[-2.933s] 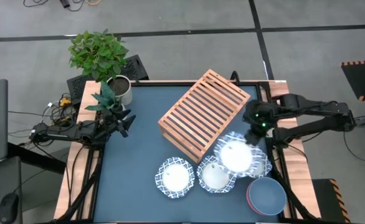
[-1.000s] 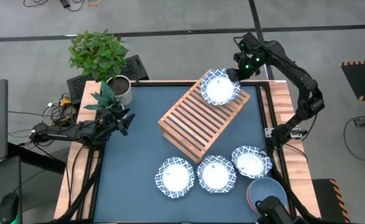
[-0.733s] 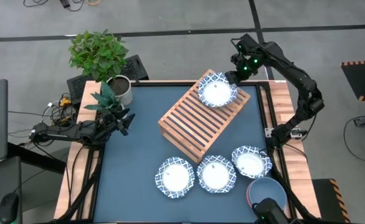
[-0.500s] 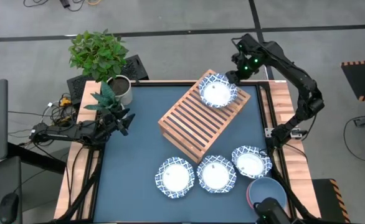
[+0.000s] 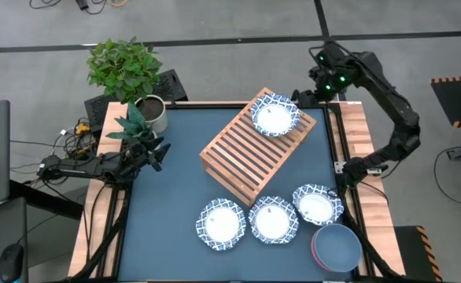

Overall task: Place and stack bowls onto a shelf
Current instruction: Stack the right white and blue patterned bowl on top of the other white and blue patterned bowl on the shelf

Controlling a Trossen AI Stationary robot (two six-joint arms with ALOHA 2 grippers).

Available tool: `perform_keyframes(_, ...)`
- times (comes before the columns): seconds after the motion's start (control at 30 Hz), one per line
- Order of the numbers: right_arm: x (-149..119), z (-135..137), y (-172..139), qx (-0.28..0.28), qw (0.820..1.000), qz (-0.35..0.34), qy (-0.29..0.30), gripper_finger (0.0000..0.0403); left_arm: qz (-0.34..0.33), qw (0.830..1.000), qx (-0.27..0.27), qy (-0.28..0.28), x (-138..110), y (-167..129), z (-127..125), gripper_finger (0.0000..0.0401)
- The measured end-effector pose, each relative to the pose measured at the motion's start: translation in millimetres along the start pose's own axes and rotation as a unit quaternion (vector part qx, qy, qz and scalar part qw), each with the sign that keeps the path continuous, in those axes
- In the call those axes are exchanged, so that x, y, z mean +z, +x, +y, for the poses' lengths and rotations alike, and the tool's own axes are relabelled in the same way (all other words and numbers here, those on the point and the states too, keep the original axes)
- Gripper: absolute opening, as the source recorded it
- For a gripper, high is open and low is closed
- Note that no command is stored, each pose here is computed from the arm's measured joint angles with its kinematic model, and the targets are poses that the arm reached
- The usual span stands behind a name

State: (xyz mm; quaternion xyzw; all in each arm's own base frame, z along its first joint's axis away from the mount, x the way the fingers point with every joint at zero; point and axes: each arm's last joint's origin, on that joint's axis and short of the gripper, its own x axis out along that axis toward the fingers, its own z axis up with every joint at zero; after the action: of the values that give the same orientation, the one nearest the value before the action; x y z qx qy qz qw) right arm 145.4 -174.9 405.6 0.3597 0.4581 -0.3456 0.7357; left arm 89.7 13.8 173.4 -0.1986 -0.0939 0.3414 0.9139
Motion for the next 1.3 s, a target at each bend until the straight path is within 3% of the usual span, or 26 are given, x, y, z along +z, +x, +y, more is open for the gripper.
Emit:
perform_keyframes(0.27, -44, 31, -31, -0.001, 0.999, -0.029, -0.014, 0.0225, 0.0, 1.0, 0.0, 0.0, 0, 0, 0, 0.0253)
perform_keyframes(0.47, -75, 63, -37, 0.014, 0.998, -0.034, -0.048, 0.0225, 0.0, 1.0, 0.0, 0.0, 0, 0, 0, 0.0253)
perform_keyframes(0.73, -114, 97, -15, -0.005, 0.996, 0.007, -0.088, 0.0225, 0.0, 1.0, 0.0, 0.0, 0, 0, 0, 0.0253)
perform_keyframes(1.13, -190, 139, 32, -0.026, 0.993, 0.079, -0.084, 0.0225, 0.0, 1.0, 0.0, 0.0, 0, 0, 0, 0.0253)
perform_keyframes(1.3, -214, 156, 44, -0.023, 0.989, 0.091, -0.112, 0.0225, 0.0, 1.0, 0.0, 0.001, 0, 0, 0, 0.0253)
